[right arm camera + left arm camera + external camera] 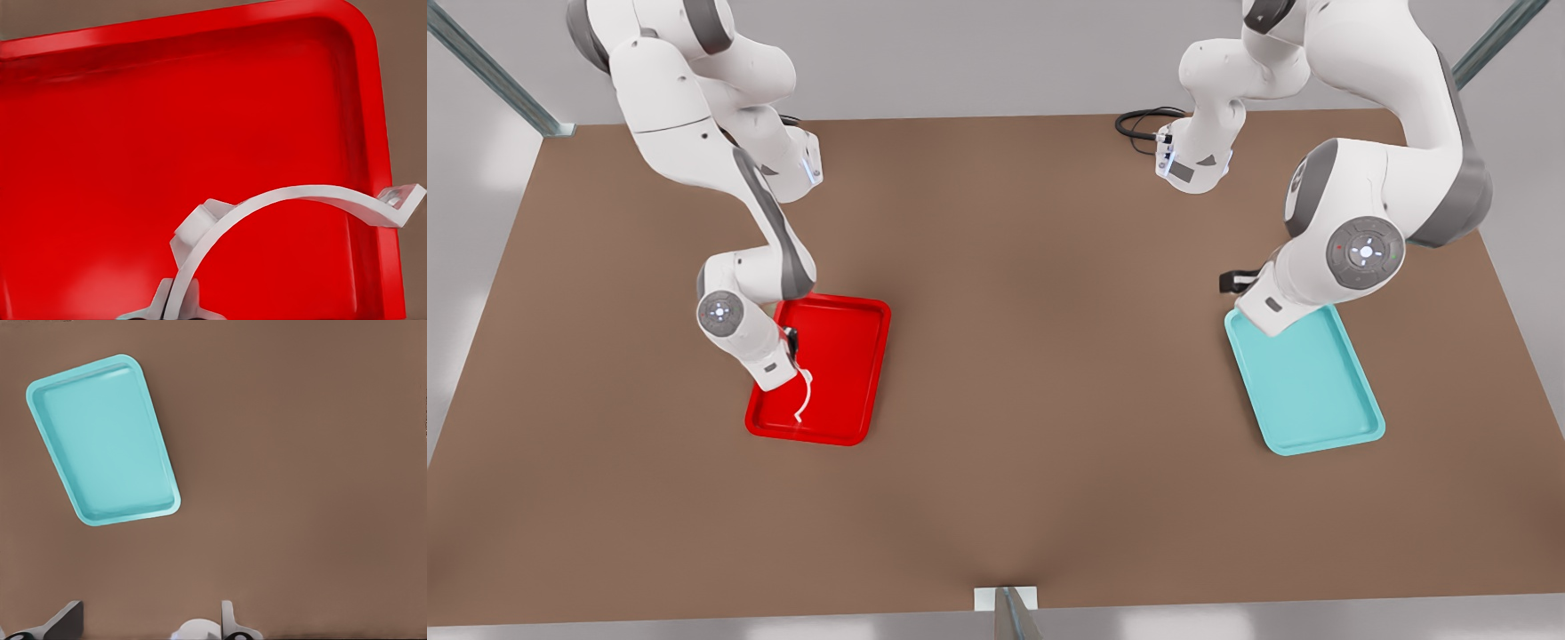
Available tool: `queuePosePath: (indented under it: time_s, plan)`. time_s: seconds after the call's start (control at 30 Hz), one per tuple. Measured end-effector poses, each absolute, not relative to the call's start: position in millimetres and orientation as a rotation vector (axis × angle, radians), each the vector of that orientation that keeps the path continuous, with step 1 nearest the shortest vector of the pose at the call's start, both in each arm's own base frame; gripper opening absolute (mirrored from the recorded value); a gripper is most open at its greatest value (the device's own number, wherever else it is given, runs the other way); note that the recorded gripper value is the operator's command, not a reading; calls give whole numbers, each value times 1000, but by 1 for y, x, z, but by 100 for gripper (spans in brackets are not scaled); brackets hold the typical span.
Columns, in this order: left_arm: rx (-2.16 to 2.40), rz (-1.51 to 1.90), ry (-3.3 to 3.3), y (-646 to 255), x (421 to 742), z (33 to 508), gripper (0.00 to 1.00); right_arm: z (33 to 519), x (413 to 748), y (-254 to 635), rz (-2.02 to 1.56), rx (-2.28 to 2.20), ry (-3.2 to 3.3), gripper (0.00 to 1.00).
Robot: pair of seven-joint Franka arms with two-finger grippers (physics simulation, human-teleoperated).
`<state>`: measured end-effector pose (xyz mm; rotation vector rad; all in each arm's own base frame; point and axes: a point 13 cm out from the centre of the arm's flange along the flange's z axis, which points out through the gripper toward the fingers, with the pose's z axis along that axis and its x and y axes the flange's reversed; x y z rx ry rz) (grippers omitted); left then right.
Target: Take the drainage pipe clamp from the left arm, pass it to the right arm, and place it in the plate on the right side
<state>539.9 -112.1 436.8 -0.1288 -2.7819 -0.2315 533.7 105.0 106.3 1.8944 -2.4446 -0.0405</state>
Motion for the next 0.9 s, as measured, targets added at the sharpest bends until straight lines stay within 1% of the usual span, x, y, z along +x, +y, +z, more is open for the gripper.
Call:
queuePosePath:
  time_s: [0.13,0.23,0.27,0.3,0.33,0.47,0.5,0.53,0.57,0.63,0.7,0.73,0.77,0.8,0.83,0.87,0.9]
  plan:
    - [-244,-213,-2761,-112,537,438,100,90,519,119,-45,1947,-2421,21]
    - [-314,-200,-2747,-112,536,438,100,81,518,121,-43,1960,-2426,21]
    - [-334,-196,-2742,-112,536,438,100,80,519,121,-40,1964,-2429,50]
    - [-354,-192,-2738,-112,535,438,100,79,520,123,-37,1970,-2432,96]
    - [-373,-189,-2735,-112,535,439,100,78,521,125,-36,1974,-2435,100]
    - [-434,-179,-2723,-110,535,440,100,81,529,132,-26,1981,-2461,100]
    - [-446,-176,-2720,-109,535,440,100,86,536,135,-16,1989,-2473,100]
    - [-459,-174,-2717,-109,535,440,100,102,555,140,2,2002,-2501,100]
    - [-471,-172,-2714,-109,535,440,100,127,582,148,13,2006,-2549,100]
    - [-494,-169,-2710,-109,535,440,100,194,635,164,16,1969,-2651,100]
    - [-514,-165,-2705,-109,534,441,100,270,677,163,7,1831,-2749,100]
    - [-523,-163,-2702,-108,534,441,100,310,693,158,10,1744,-2798,100]
    - [-531,-162,-2699,-108,534,441,100,347,699,145,17,1637,-2843,100]
    - [-539,-162,-2697,-107,534,441,100,378,693,132,22,1533,-2872,100]
    - [-546,-161,-2694,-107,534,441,100,415,678,118,32,1435,-2906,100]
    - [-553,-160,-2692,-107,533,441,100,446,656,100,32,1327,-2935,100]
    - [-560,-158,-2689,-107,533,441,100,466,632,80,24,1212,-2955,100]
